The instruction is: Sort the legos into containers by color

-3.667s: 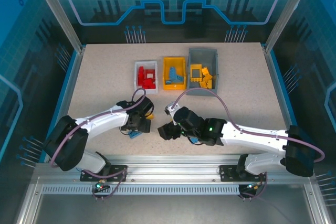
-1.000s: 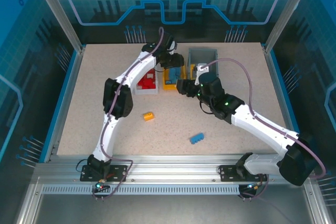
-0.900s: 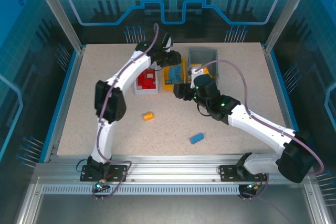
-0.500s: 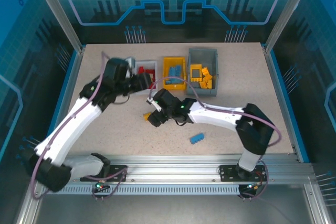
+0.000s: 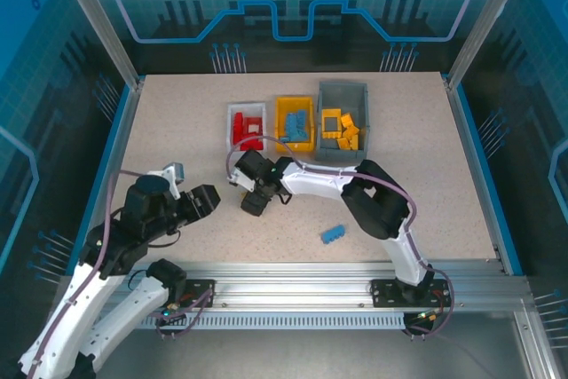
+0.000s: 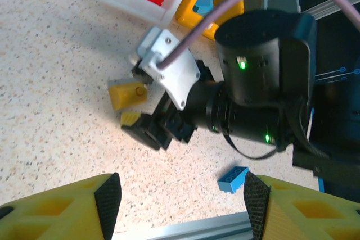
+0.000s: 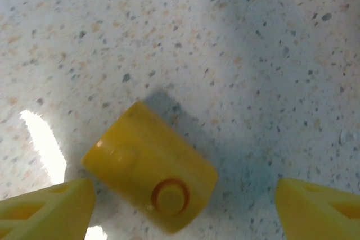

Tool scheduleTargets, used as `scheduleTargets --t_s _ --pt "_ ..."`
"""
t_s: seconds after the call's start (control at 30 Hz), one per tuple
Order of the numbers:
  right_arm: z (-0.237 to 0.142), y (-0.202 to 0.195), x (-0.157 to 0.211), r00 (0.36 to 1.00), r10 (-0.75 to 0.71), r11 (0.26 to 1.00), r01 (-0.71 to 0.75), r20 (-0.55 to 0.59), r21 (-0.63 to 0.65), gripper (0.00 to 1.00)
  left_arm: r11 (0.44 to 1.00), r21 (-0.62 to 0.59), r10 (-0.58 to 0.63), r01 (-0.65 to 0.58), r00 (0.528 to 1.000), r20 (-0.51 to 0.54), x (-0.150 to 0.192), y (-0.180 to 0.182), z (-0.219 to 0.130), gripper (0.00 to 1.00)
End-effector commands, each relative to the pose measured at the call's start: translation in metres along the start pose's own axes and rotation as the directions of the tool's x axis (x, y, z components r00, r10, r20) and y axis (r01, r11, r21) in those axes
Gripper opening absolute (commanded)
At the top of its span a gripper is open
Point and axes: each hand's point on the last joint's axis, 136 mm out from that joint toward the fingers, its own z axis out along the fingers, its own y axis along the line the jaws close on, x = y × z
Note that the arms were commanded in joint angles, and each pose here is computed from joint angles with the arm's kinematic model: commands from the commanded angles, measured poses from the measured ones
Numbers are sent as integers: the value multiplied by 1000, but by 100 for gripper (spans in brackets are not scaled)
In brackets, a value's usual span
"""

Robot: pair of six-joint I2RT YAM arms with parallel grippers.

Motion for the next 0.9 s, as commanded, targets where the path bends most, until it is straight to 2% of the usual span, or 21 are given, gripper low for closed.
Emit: scheduleTargets --t_s 0.0,0.1,0.37,0.53,0.63,0.73,0.87 --pt "4 -5 -5 1000 8 999 -9 -16 -38 81 996 -71 -47 45 998 -39 13 19 -1 64" --pt "9 -4 -12 1000 15 998 -16 -18 -59 77 996 -79 -56 52 997 -47 16 22 -1 64" --pt "21 -8 -12 995 86 990 -90 -44 -107 55 996 -71 -61 57 997 -54 18 22 0 64" --pt "21 -6 -12 993 108 987 -113 -47 -115 47 996 -66 -61 57 996 -59 19 21 3 64" --pt "20 -6 -12 992 119 986 -123 -45 -109 37 996 -62 -63 59 996 -66 20 20 5 64" --pt "0 -9 -22 990 139 987 -137 17 -86 30 997 -49 -60 57 995 -75 20 17 8 64" --pt "-65 -29 -34 961 221 975 -222 167 -18 27 998 25 -48 51 993 -109 17 -4 16 64"
